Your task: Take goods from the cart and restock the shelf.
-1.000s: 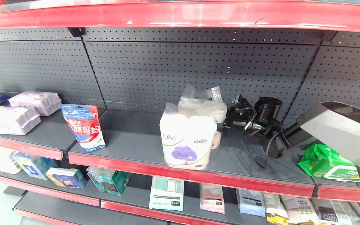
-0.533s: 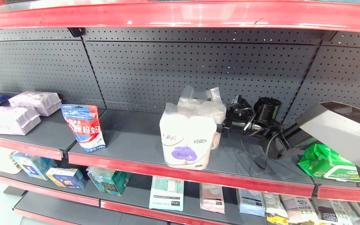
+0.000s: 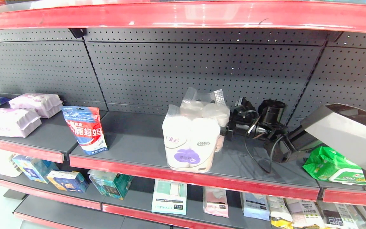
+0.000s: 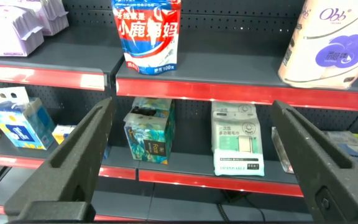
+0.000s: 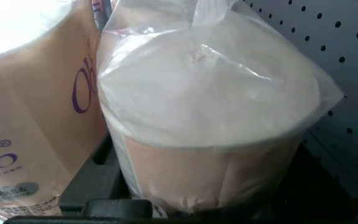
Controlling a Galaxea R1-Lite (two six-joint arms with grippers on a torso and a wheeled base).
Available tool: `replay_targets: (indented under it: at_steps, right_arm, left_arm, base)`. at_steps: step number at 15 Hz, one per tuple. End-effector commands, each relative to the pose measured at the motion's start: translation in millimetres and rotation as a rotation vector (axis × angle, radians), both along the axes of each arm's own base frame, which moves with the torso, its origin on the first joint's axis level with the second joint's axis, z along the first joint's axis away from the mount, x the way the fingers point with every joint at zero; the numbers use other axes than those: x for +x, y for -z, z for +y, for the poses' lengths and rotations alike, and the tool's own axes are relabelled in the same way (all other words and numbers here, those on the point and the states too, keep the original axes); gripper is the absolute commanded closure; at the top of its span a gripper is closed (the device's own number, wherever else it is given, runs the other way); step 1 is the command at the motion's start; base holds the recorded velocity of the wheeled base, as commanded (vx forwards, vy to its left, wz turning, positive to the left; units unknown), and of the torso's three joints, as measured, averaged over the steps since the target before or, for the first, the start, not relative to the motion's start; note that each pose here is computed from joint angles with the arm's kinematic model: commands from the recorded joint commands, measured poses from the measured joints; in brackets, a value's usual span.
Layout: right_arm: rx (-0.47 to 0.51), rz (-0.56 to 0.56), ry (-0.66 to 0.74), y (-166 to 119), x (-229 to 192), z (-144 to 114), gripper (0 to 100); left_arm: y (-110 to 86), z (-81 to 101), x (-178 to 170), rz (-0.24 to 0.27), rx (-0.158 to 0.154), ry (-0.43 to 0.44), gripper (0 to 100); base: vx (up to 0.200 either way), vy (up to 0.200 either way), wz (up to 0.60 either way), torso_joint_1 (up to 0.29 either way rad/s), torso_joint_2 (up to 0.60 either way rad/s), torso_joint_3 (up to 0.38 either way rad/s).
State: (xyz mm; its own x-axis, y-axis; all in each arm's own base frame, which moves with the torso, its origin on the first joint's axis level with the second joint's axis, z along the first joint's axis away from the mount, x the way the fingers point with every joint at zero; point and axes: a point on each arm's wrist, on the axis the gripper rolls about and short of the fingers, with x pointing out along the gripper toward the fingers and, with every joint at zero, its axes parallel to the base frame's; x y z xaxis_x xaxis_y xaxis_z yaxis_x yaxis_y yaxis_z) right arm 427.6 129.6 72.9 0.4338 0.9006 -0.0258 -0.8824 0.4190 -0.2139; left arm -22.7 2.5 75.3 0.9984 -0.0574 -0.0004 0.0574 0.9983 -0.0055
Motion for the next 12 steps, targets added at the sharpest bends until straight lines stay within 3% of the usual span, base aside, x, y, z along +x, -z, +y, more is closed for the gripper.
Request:
replay_targets:
  at_steps: [1,3,4,12]
  right_arm:
    - [-0.003,0.004,0.002,1.0,-0.9,0.5,100]
    - [-0.003,0.004,0.003,1.0,-0.9,0.5,100]
    - [-0.003,0.004,0.003,1.0,-0.9,0.5,0]
    - [-0.001,0.001,0.009,-7.3,-6.8,-4.5,0]
  left_arm:
    - [0.0,0.0,0.1,0.001,-0.001,-0.001,0]
    - [0.0,0.0,0.1,0.001,-0.001,-0.001,0]
    - [0.0,0.0,0.1,0.001,-0.001,-0.001,0]
    - [0.0,0.0,0.1,0.001,-0.001,-0.001,0]
  base:
    - [0.000,0.000,0.00,0.000,0.00,0.000]
    - [0.000,0.000,0.00,0.000,0.00,0.000]
    - [0.000,0.000,0.00,0.000,0.00,0.000]
    - [0.000,0.000,0.00,0.000,0.00,0.000]
